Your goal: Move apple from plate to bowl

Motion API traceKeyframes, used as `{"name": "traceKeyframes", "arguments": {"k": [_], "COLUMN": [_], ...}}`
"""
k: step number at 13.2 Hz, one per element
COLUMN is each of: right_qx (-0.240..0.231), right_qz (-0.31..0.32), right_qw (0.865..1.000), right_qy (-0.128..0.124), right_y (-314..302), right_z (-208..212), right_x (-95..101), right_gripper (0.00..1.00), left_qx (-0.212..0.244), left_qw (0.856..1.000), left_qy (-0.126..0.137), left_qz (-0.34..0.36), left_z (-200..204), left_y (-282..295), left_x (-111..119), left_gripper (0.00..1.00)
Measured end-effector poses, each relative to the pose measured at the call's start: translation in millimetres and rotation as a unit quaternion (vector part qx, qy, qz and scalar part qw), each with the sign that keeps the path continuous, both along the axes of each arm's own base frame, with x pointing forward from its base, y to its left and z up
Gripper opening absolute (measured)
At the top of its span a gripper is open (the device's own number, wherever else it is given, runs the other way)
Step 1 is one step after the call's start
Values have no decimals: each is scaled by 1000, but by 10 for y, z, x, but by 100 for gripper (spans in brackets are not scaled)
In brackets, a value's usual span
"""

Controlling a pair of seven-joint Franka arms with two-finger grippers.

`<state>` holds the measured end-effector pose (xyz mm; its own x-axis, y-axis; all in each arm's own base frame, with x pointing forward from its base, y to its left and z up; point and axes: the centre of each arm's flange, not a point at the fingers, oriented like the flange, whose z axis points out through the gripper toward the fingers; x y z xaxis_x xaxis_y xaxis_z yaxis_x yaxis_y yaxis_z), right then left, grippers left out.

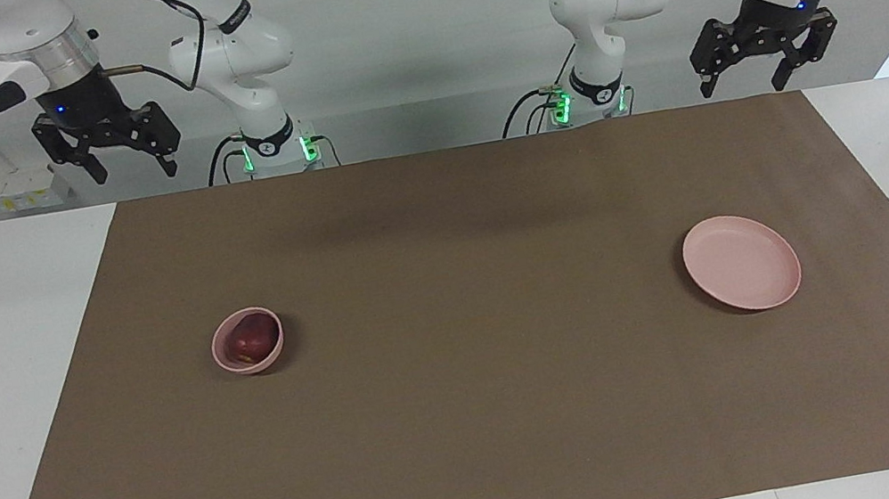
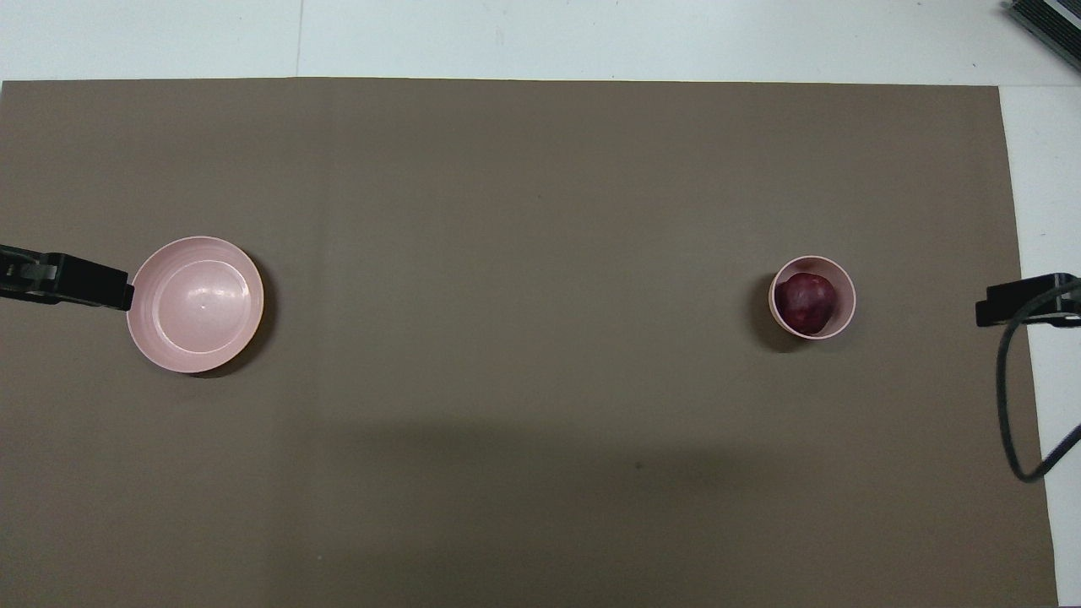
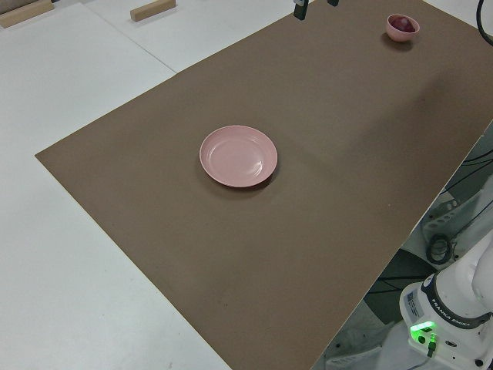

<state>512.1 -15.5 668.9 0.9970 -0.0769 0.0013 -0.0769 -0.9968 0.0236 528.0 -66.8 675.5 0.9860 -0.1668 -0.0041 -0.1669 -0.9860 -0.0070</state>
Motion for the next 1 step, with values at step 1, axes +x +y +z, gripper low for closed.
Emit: {"name": "traceKeyframes", "arguments": {"k": [1], "right_qx": [0], "right_qz": [0], "right_qw": [1000], "right_qy": [0], "right_y": [0], "right_z": [1], "right_x": [0], "right_gripper": [100], "left_qx": [0], "left_qw": [1000], "left_qy": [0], "left_qz": [0], "left_z": [0], "left_y": [0], "left_x": [0], "left_gripper": [100]}}
